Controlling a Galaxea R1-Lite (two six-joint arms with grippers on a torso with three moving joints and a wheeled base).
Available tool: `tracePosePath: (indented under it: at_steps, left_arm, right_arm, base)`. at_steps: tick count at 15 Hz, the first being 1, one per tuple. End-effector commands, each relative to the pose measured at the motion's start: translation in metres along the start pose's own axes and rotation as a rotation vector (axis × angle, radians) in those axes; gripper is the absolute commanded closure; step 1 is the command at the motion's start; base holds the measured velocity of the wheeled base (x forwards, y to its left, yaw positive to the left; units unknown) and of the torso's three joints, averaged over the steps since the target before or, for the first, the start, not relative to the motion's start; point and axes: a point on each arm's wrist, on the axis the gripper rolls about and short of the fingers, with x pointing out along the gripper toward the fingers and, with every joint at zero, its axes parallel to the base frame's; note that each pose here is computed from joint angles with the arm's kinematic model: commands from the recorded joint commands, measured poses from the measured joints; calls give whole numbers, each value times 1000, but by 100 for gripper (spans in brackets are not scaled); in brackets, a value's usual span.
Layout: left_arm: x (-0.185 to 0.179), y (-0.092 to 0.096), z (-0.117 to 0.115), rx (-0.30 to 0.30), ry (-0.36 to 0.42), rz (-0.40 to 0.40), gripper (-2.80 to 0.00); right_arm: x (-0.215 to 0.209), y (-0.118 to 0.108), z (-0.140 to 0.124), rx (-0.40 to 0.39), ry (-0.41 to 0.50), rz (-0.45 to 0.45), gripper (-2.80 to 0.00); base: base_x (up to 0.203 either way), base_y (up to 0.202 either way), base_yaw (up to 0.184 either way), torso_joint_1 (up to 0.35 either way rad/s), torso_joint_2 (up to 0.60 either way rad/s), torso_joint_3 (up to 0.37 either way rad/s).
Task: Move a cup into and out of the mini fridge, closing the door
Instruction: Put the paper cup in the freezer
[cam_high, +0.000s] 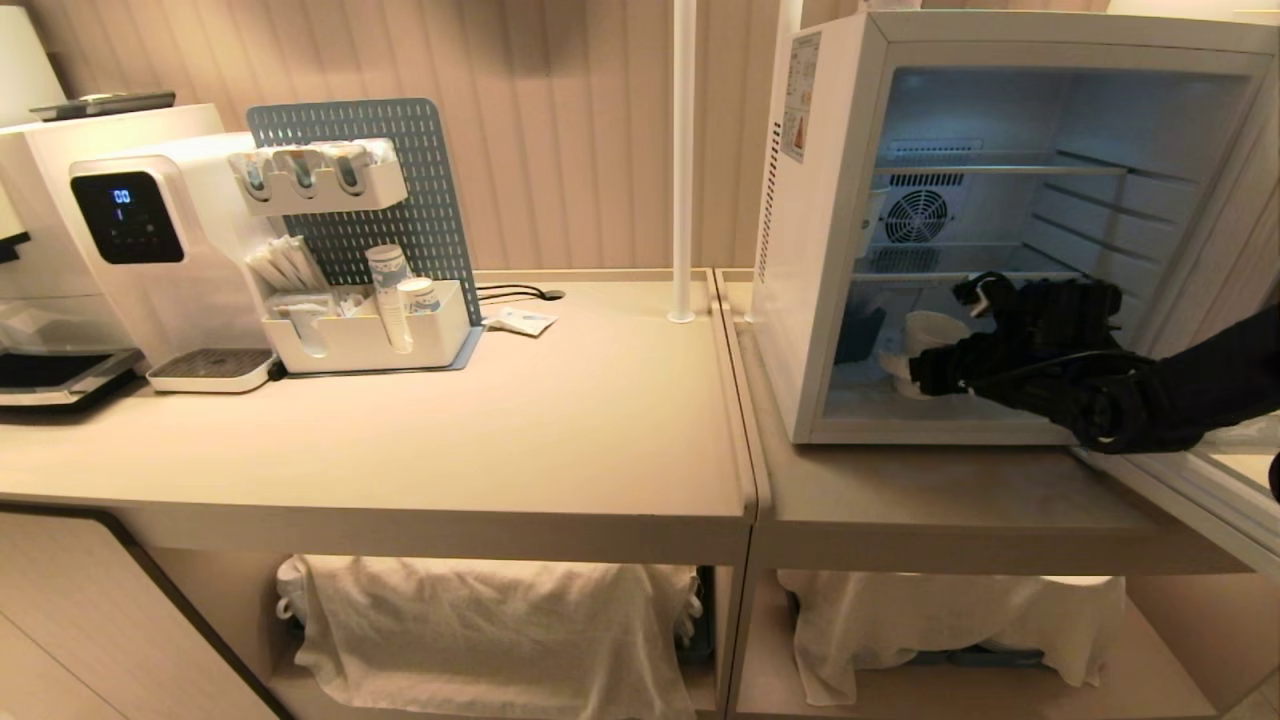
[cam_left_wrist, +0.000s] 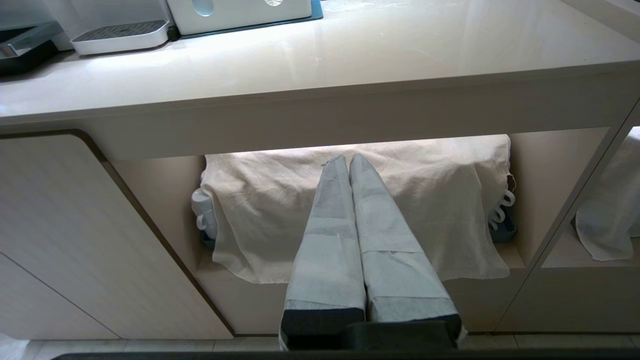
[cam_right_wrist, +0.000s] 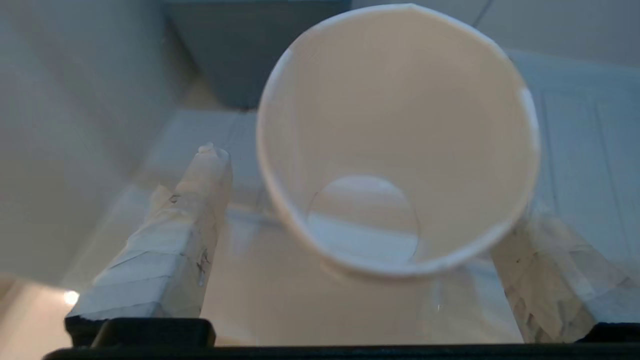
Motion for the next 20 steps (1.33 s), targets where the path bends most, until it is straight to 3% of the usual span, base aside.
tracePosePath:
  at_steps: [1,9,12,20]
  left_arm:
    - [0,0,0,0,0,0,0]
    - [0,0,0,0,0,0,0]
    - [0,0,0,0,0,0,0]
    - [0,0,0,0,0,0,0]
  right_arm:
    - [-11,-1,11,-17,-9,-3,-280]
    - [-55,-3,28,-32,12,29,-280]
    - [-74,-2,23,-67,74,37,-280]
    - [-114,6,30,-75,77,38,-280]
  base:
    - [0,0,0,0,0,0]
    - [0,0,0,0,0,0]
    - [0,0,0,0,0,0]
    - [0,0,0,0,0,0]
